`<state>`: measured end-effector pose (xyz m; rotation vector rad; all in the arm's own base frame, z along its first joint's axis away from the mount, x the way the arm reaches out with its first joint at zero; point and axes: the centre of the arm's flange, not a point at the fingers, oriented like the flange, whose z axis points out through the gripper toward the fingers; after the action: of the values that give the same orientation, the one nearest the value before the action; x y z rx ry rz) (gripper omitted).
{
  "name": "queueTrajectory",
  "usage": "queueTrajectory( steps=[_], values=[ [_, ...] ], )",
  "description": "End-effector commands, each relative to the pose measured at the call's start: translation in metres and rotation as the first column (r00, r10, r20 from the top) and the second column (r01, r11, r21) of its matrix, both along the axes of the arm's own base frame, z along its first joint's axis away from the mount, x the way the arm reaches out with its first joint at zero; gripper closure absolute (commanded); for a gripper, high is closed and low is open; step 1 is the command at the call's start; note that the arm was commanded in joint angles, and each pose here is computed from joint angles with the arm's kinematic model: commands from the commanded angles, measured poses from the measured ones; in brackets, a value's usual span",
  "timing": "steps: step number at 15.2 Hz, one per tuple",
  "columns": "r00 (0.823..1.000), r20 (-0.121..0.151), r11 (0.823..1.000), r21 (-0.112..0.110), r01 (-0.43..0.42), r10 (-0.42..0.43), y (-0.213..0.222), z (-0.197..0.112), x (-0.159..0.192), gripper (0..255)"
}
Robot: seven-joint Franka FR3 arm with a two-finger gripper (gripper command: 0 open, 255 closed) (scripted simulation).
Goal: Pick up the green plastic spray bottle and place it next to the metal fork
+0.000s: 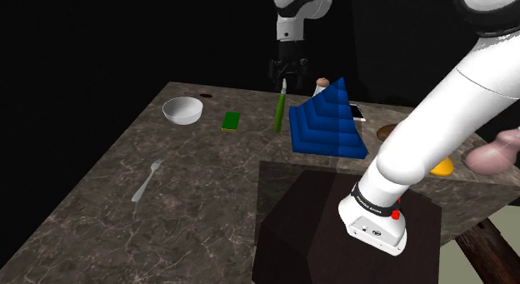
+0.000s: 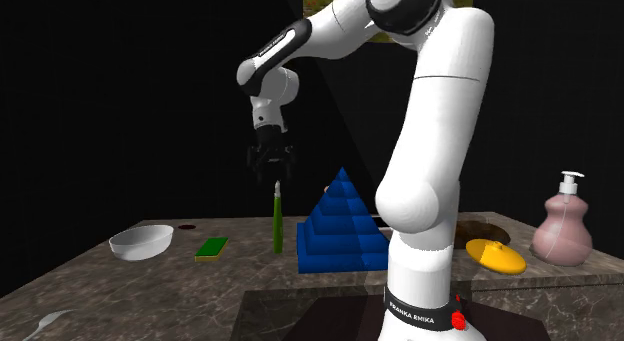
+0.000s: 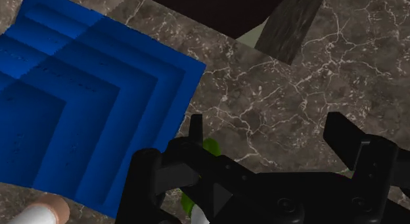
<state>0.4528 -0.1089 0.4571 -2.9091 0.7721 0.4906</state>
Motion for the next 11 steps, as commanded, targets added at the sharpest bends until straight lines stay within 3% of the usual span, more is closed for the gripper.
queueTrajectory(
  steps=[1, 6, 11],
  values=[
    [0.998, -0.02, 0.998, 0.014, 0.059, -0.059, -0.02, -0.014, 0.021, 0],
    [0.978, -0.072, 0.979, 0.044, 0.201, -0.198, -0.074, -0.054, 0.058, 0],
    [0.935, -0.127, 0.938, 0.067, 0.341, -0.331, -0.131, -0.097, 0.085, 0]
  ],
)
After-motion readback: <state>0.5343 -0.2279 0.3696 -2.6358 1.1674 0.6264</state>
